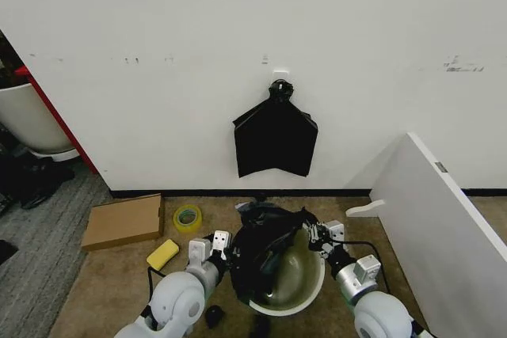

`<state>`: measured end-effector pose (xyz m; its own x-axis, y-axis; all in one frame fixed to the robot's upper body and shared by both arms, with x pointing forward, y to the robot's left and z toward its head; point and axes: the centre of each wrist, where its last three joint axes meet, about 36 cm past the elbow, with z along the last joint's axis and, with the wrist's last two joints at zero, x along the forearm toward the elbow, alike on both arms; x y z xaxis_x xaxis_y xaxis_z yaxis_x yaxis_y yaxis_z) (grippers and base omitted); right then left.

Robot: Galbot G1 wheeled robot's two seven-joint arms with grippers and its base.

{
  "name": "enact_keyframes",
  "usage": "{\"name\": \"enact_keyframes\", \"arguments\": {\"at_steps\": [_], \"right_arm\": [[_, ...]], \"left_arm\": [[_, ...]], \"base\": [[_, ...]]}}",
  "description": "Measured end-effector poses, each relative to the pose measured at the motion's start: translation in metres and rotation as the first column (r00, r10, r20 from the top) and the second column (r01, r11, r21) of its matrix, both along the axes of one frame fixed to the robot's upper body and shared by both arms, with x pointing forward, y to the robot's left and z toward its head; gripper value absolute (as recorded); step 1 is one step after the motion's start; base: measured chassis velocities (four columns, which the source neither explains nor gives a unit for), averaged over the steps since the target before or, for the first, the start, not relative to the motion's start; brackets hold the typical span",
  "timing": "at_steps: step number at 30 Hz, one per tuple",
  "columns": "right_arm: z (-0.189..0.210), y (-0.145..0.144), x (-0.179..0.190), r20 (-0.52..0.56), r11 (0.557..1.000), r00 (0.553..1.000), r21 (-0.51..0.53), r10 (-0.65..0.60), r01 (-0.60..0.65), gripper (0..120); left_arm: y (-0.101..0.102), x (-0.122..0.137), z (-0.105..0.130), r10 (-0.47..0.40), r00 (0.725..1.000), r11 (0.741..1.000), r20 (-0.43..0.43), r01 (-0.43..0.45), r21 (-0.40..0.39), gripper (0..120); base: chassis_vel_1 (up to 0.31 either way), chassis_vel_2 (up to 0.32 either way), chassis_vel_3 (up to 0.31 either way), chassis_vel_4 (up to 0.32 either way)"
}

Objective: Place the garbage bag over the trash bin.

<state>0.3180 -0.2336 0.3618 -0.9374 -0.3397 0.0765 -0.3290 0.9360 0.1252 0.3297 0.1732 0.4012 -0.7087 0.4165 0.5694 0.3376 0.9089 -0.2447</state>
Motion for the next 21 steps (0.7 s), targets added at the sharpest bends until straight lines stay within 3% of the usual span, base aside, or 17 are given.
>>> {"name": "enact_keyframes", "arguments": {"at_steps": [11,21], "right_arm": [[-0.001,-0.014,-0.002,0.031,0.999,0.999,0.034,-0.023,0.022,0],[-0.02,-0.032,-0.008,0.071,0.997,0.996,0.052,0.06,-0.063,0]], "left_arm": [[0.01,-0.006,0.016,-0.021,0.997,0.999,0.07,0.024,-0.047,0],[0.051,0.022,0.049,0.097,0.986,0.99,0.132,-0.081,-0.118,0]], "base": [[0.0,0.0,0.0,0.0],[0.0,0.0,0.0,0.0]]}}
